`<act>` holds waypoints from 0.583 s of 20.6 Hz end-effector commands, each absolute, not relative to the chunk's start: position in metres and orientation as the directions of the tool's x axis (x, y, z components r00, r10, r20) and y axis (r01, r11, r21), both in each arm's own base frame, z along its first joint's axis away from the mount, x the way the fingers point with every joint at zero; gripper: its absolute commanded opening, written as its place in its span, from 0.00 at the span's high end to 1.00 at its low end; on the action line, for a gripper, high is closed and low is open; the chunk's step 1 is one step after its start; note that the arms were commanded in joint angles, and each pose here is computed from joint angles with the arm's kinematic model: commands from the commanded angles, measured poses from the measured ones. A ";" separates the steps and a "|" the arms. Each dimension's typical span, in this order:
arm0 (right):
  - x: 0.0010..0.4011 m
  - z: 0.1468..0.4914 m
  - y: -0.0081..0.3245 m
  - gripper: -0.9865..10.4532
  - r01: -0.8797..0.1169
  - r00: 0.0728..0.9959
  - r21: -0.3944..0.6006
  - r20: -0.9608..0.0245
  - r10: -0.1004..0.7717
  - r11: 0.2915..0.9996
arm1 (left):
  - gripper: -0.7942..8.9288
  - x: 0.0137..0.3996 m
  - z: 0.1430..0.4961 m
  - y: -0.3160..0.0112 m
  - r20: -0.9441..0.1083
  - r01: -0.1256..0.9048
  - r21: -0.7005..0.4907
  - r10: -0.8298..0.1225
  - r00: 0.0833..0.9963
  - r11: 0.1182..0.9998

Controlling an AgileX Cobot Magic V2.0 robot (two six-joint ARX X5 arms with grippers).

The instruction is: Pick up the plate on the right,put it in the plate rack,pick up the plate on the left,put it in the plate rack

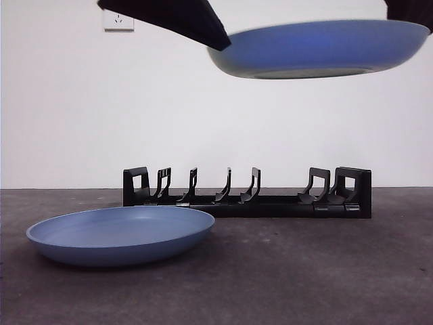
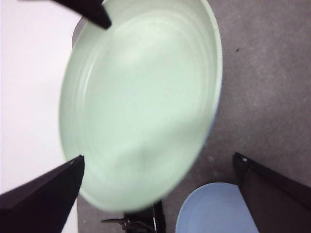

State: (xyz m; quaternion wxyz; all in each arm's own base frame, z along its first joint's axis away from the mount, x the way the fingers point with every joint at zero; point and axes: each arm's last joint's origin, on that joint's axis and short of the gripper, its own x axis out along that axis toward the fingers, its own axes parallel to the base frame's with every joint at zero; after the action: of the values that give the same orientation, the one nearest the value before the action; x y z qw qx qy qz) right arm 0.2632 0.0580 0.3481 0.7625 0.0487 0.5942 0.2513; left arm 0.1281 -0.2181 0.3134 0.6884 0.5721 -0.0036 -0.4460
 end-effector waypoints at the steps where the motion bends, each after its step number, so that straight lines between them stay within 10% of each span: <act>1: 0.259 0.350 0.063 0.93 -0.330 0.148 0.386 -0.880 0.451 0.861 | 0.29 0.129 0.310 -0.222 -0.512 0.578 0.809 -0.614 0.601 -0.109; 12: 0.257 0.351 0.069 0.93 -0.350 0.132 0.401 -0.874 0.468 0.847 | 0.84 0.130 0.305 -0.224 -0.548 0.601 0.788 -0.595 0.588 -0.131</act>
State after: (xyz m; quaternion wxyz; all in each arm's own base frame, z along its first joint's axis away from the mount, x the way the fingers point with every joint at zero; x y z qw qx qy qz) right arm 0.2603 0.0694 0.3484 0.7555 0.0424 0.5951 0.2709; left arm 0.1298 -0.2221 0.3057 0.6612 0.5983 0.0009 -0.4526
